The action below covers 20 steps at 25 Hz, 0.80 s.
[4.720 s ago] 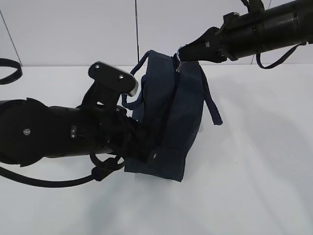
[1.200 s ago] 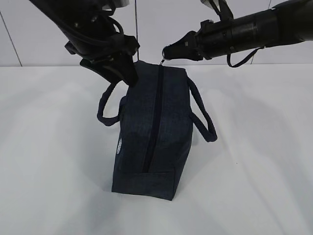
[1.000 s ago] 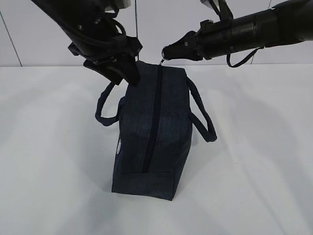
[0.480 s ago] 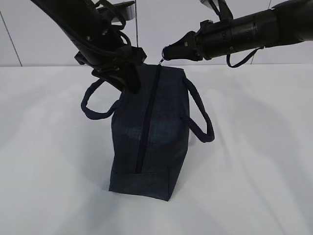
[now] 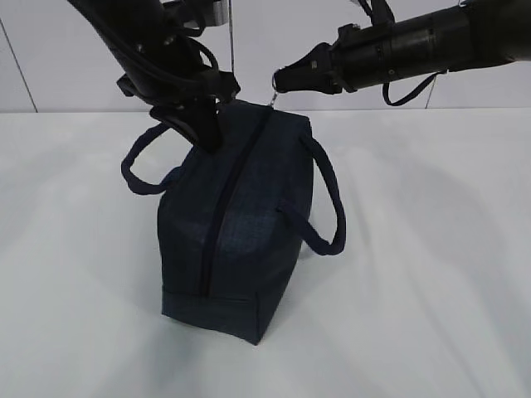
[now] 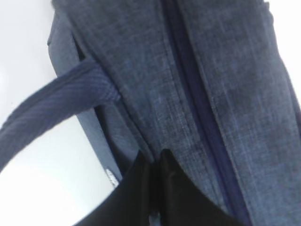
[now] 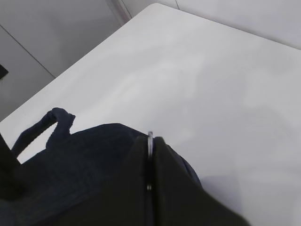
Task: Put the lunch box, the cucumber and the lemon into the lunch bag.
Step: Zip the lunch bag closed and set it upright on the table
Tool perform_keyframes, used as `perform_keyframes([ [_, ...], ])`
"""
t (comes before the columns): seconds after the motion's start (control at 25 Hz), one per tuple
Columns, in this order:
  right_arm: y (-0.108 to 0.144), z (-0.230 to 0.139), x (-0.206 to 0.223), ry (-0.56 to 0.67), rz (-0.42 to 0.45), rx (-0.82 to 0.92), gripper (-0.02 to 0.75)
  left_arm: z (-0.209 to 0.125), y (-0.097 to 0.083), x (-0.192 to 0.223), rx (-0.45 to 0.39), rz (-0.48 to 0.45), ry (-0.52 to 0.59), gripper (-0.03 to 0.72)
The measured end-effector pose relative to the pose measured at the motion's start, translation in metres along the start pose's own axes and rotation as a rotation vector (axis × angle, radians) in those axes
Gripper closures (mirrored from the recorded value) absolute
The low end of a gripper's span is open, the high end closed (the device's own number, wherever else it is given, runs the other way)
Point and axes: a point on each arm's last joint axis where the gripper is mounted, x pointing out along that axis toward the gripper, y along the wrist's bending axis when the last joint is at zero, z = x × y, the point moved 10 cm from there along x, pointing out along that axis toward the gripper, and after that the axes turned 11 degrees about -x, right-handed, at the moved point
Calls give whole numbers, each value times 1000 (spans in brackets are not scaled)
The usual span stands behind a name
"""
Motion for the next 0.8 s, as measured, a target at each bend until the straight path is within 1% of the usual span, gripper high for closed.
perform_keyframes([
  [0.2, -6, 4, -4, -6, -19, 2, 731, 9, -8, -16, 36, 6, -28, 693],
  [0.44, -15, 3, -9, -9, -49, 11, 731, 11, -13, -29, 49, 3, -60, 693],
  [0.68, -21, 5, -10, -17, -78, 14, 731, 11, -24, -44, 51, -33, -89, 694],
  [0.8, -23, 6, -10, -20, -89, 14, 731, 9, -33, -48, 66, -44, -97, 693],
])
